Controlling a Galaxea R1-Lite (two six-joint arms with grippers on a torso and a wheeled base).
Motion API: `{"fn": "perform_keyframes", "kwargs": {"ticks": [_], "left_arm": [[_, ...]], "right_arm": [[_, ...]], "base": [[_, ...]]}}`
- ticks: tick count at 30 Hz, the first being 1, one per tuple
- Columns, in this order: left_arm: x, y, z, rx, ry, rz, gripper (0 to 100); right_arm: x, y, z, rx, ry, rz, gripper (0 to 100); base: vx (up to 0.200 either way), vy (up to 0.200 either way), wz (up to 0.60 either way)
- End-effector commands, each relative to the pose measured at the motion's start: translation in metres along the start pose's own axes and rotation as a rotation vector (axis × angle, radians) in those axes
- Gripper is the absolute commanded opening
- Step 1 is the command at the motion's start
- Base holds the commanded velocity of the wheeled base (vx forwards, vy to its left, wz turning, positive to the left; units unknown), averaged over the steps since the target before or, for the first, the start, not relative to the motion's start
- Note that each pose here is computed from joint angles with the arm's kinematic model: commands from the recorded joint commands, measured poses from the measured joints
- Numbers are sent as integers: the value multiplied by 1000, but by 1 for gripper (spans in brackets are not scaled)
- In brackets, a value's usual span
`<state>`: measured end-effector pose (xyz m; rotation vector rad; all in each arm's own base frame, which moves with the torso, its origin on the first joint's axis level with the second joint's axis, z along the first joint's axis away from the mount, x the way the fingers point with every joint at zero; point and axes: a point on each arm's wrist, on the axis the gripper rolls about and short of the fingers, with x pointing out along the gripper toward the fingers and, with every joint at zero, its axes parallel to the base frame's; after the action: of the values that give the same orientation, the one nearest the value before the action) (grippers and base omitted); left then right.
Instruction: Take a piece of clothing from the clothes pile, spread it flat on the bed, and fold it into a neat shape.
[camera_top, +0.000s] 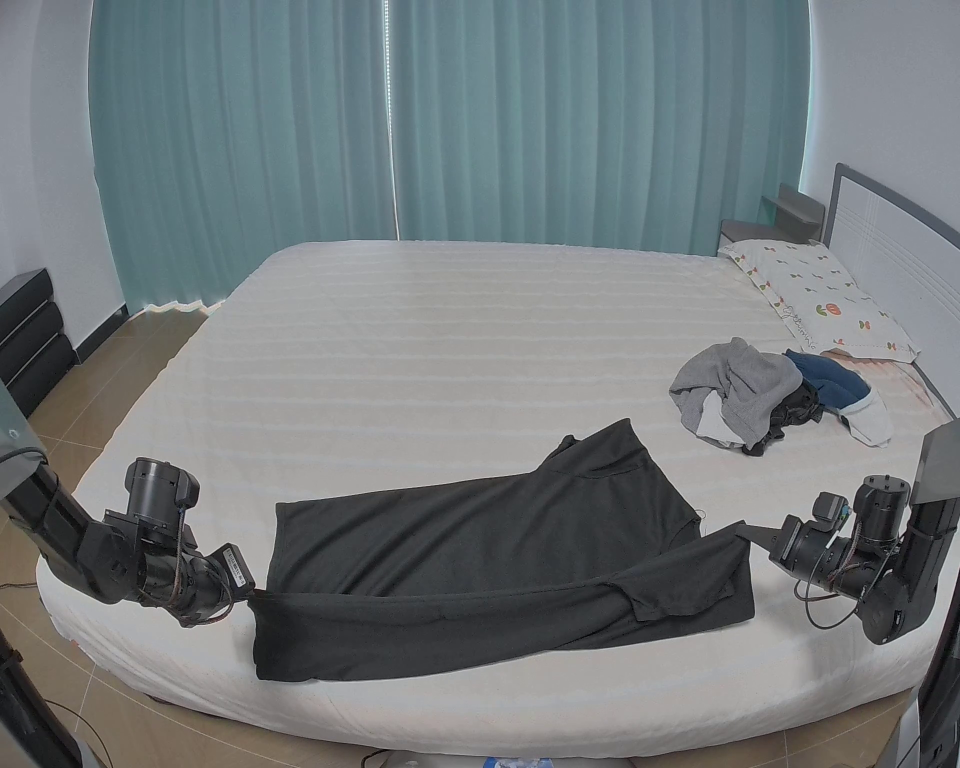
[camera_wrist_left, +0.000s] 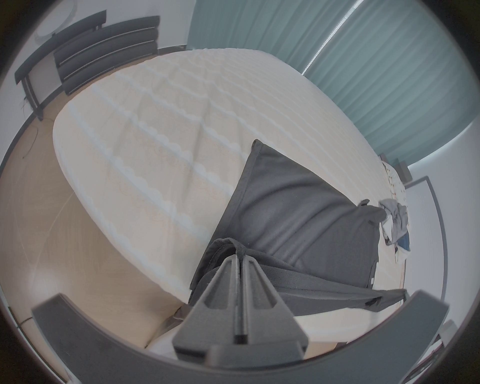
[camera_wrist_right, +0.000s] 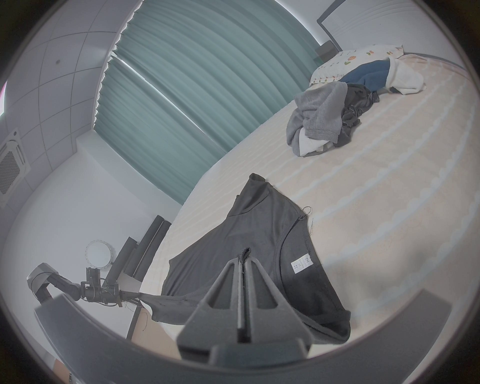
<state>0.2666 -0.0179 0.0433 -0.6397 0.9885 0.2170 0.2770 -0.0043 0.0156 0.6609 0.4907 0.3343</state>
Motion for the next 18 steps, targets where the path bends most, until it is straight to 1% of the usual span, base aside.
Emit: {"fn": "perform_keyframes", "kwargs": {"ticks": [1, 8, 11, 14, 17, 18], "left_arm": [[26, -2, 2, -43, 15, 18, 0], [25, 3, 6, -65, -2, 22, 0], [16, 2, 7, -61, -20, 11, 0], [1, 2, 9, -62, -51, -1, 0], [-11, 4, 9, -42, -55, 4, 0], [-21, 8, 6, 3, -30, 30, 0]], "right_arm": [[17, -15, -9, 25, 24, -27, 0], [25, -10, -6, 39, 2, -19, 0], [21, -6, -4, 34, -13, -20, 0], [11, 4, 3, 25, -37, -7, 0], [1, 11, 5, 20, -45, 1, 0], [-6, 16, 5, 17, -46, 7, 0]], "base": [[0, 0, 0], [0, 0, 0], [0, 0, 0], [0, 0, 0], [0, 0, 0], [0, 0, 0]]}}
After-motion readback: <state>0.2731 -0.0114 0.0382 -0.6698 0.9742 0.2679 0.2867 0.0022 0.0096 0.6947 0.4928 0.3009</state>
